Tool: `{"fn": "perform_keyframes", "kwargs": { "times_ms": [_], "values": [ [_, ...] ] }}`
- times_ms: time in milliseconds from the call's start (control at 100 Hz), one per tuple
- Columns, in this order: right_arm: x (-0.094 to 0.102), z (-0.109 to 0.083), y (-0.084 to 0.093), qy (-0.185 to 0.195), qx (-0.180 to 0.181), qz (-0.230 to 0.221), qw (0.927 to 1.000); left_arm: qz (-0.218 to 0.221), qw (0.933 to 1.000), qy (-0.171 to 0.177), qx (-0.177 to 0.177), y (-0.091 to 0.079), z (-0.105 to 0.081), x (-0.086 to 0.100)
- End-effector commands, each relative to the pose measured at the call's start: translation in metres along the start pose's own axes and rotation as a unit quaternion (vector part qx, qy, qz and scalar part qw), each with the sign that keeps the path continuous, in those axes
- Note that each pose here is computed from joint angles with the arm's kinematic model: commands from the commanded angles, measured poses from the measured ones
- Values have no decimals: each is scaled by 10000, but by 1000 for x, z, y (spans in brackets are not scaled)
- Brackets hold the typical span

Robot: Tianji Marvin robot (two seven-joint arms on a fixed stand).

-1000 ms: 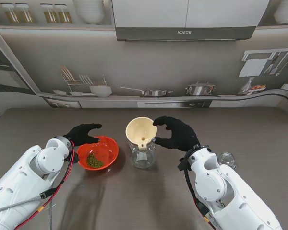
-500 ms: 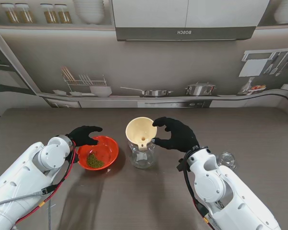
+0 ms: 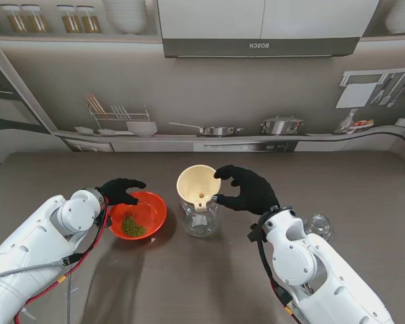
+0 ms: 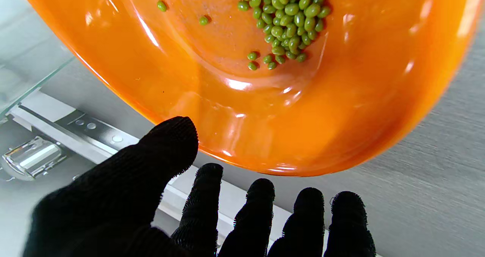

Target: Pour mung beans into a glass jar with a funnel

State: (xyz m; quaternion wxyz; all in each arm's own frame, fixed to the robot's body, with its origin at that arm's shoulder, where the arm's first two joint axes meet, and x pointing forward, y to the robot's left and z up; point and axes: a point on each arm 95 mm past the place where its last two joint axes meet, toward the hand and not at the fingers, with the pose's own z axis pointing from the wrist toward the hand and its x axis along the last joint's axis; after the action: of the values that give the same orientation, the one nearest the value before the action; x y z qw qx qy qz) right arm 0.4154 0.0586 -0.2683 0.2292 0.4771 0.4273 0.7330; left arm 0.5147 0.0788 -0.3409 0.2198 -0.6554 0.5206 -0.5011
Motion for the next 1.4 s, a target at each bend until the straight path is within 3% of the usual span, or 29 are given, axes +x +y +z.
{"fn": "perform_keyframes", "kwargs": {
  "times_ms": [0,820,1390],
  "values": [
    [2,0,-4,7,67,54,10000,6,9999,56,-111,1,2,5],
    [1,0,-6,6,124,138,9998,58,9990,18,-442,16,15,4],
    [0,0,-7,-32,128,199,9997,300,9988,43,-397,24,19,3]
  ]
}}
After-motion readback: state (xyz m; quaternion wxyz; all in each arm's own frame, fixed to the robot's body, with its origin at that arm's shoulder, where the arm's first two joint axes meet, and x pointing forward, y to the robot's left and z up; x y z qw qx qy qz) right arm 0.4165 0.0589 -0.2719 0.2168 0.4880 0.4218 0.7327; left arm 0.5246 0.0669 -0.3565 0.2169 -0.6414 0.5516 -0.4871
